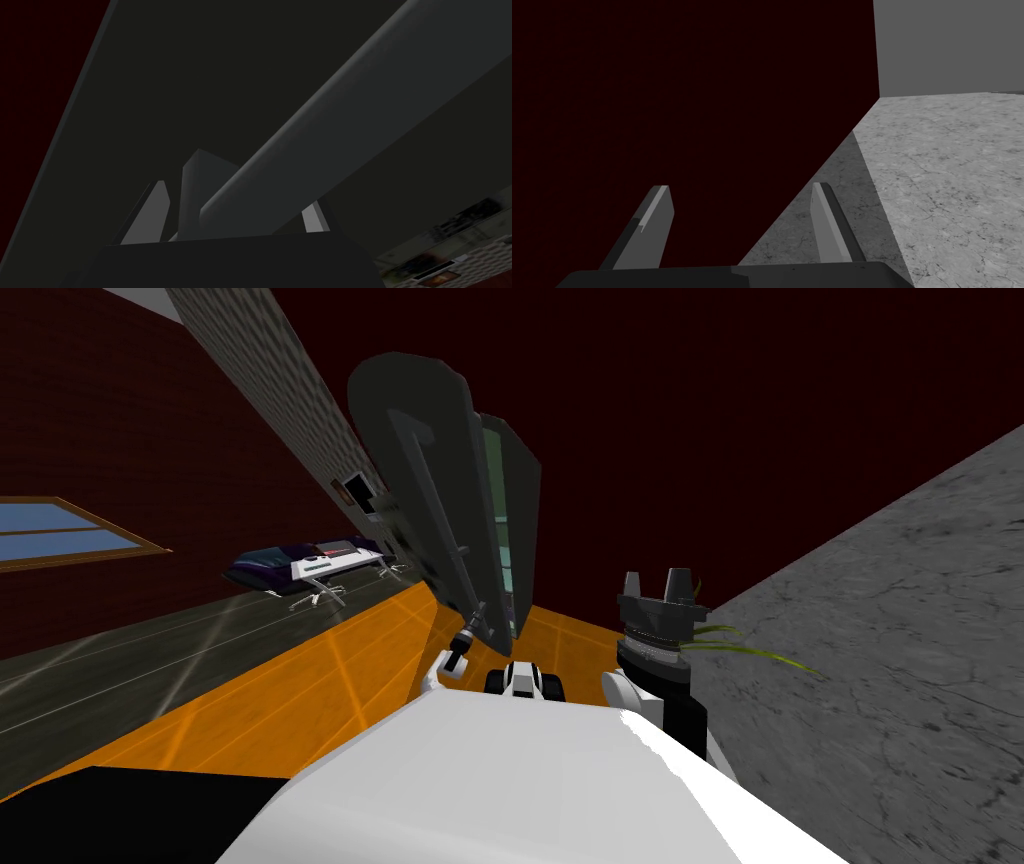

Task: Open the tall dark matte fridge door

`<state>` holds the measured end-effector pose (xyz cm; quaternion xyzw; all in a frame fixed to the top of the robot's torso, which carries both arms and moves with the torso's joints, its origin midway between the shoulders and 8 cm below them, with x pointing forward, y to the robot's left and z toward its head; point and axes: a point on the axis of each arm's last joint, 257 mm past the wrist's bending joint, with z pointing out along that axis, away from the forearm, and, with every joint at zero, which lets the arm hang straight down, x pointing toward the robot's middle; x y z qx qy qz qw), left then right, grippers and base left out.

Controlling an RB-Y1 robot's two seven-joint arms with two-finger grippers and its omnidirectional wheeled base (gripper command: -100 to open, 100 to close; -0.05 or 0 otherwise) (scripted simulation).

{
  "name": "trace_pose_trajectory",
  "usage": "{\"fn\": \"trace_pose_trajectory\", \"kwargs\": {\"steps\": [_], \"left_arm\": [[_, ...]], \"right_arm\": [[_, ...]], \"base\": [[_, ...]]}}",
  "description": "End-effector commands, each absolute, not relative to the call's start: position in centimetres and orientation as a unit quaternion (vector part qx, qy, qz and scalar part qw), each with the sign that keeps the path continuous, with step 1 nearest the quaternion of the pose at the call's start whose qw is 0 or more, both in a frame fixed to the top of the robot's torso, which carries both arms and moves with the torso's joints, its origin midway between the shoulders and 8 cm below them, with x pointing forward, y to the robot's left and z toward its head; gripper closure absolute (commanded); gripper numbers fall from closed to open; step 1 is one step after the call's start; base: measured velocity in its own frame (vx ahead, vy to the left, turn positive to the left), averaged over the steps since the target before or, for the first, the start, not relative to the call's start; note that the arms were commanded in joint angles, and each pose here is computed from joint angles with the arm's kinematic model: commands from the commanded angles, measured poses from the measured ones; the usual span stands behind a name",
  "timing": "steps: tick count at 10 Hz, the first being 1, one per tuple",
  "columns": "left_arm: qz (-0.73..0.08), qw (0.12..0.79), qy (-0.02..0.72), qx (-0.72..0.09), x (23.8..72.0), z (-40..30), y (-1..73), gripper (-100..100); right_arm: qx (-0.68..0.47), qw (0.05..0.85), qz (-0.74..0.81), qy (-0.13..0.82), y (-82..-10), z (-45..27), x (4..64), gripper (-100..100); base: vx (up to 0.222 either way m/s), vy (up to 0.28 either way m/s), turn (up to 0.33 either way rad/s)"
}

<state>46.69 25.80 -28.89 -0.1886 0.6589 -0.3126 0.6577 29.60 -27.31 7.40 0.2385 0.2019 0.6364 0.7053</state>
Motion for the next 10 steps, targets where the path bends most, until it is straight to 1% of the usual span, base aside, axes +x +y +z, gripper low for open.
{"fn": "trace_pose_trajectory", "kwargs": {"steps": [1,10], "left_arm": [[-0.33,0.652,0.66,-0.174,47.4,-28.5,24.2,100],[-0.391,0.611,0.679,-0.113,49.2,-28.3,16.4,100]], "right_arm": [[0.238,0.705,0.636,0.202,-27.3,7.4,29.6,0],[0.239,0.705,0.636,0.202,-27.3,7.4,29.6,0]], "base": [[-0.1,0.167,-0.006],[-0.119,0.182,0.0]]}}
